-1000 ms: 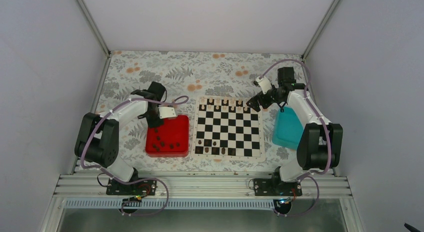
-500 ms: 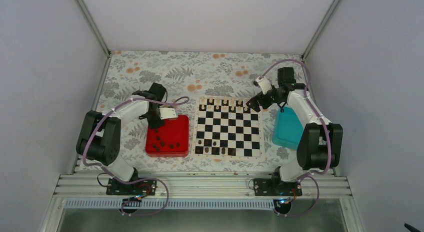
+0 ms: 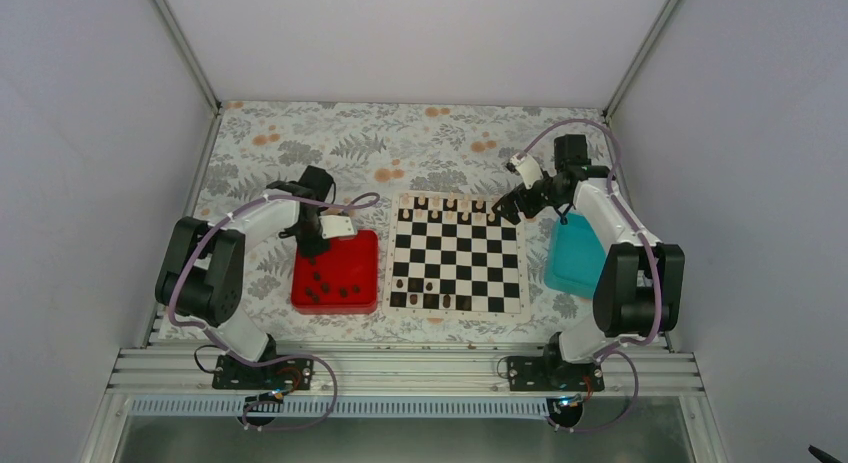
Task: Set up the chess pieces on the board
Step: Pick up the chess piece from the storage box.
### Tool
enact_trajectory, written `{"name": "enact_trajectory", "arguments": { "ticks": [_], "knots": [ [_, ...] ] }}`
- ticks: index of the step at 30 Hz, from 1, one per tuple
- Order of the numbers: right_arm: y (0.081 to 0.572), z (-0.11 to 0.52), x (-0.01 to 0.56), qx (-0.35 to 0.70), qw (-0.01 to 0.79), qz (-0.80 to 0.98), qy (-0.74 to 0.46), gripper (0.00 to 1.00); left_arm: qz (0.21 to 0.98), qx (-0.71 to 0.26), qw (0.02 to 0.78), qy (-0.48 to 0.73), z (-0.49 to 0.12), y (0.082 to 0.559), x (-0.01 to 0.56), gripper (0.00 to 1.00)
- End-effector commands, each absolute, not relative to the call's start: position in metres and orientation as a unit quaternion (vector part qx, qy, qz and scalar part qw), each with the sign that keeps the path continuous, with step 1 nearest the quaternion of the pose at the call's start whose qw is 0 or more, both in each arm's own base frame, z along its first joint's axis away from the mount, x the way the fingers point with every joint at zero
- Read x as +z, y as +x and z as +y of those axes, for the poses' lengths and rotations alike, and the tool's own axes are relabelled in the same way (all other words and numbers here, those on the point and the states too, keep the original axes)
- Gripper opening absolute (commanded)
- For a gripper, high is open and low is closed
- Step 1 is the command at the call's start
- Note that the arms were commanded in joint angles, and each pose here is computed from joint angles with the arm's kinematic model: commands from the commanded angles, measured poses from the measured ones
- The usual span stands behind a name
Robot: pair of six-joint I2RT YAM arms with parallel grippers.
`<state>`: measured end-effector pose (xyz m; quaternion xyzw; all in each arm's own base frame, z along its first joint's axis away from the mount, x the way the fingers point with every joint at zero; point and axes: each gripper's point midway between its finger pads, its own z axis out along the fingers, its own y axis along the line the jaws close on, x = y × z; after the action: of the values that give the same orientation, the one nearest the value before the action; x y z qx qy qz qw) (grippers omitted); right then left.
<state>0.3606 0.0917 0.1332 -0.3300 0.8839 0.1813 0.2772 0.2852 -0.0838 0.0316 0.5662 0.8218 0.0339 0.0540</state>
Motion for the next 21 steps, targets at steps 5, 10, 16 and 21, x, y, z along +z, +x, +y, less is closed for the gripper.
{"name": "enact_trajectory", "arguments": {
  "ticks": [5,10,16,21],
  "knots": [
    [0.366,0.093,0.145,0.188,0.293,0.874,-0.338,1.0,0.824,0.027,0.045,0.564,-0.085,0.284,0.029,0.09],
    [0.366,0.094,0.146,0.187,0.295,0.874,-0.338,1.0,0.822,0.022,0.052,0.567,-0.091,0.284,0.04,0.07],
    [0.369,0.091,0.148,0.176,0.299,0.876,-0.335,1.0,0.813,0.025,0.082,0.575,-0.108,0.288,0.084,0.07],
    [0.374,0.078,0.163,0.158,0.319,0.877,-0.322,1.0,0.787,0.022,0.131,0.602,-0.152,0.292,0.145,0.07]
  ]
}}
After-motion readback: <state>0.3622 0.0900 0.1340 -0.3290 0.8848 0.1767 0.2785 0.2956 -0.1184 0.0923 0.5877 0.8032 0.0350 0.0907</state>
